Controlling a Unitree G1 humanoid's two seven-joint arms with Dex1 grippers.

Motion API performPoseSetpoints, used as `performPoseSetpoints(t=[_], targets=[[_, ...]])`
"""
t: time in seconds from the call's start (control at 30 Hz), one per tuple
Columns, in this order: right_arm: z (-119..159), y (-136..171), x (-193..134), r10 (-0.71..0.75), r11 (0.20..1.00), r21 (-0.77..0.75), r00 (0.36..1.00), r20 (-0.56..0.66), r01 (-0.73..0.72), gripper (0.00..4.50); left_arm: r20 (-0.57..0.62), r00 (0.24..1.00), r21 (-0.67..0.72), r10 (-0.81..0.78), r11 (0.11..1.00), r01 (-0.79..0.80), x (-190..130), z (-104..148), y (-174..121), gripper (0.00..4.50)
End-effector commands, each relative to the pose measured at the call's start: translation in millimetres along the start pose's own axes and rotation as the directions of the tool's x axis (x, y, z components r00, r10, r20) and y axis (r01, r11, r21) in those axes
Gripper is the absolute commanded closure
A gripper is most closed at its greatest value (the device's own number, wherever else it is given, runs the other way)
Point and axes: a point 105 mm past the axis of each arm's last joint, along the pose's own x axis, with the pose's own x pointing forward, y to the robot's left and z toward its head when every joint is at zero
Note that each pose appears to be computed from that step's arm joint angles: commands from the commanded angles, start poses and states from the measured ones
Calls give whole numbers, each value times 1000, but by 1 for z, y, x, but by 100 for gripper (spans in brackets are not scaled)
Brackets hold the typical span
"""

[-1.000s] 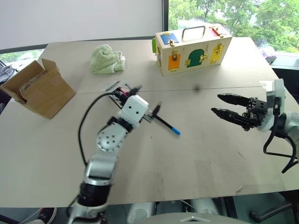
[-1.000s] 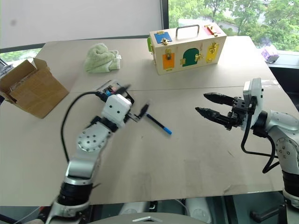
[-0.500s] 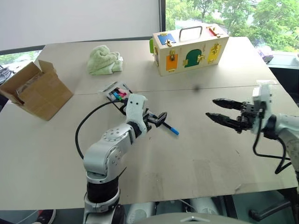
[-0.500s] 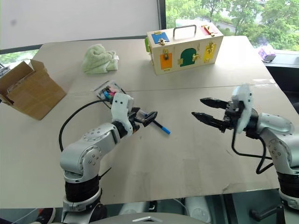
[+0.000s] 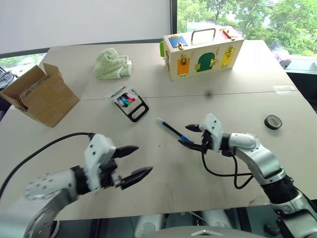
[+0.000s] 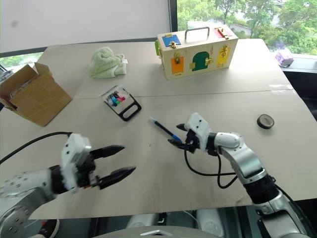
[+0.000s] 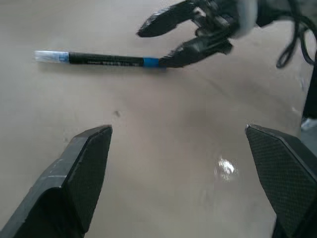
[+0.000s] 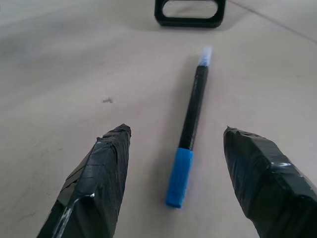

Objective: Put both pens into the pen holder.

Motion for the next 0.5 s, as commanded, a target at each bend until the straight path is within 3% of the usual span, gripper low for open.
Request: performPoseSetpoints(t=[0.03, 0.13, 0.27, 0.4, 0.5], targets=[[-6, -8, 16, -65, 997, -51, 996, -69, 61, 130, -26, 998, 88, 52, 995, -49, -18, -1, 14, 3], [-13, -10, 22, -88, 995, -44, 991, -103, 84, 130, 14, 997, 97, 81, 992, -82, -23, 3, 20, 3], [-16, -1, 19, -59, 997, -56, 992, -111, 53, 258, 24, 993, 82, 114, 990, -115, -19, -1, 24, 0], [-19, -7, 12, -106, 993, -63, 984, -141, 98, 447, 71, 982, 50, 172, 983, -176, -12, 0, 41, 0], [-10, -14, 5, -161, 987, -38, 982, -93, 158, 448, 156, 973, -10, 173, 985, -174, 0, 8, 45, 0]])
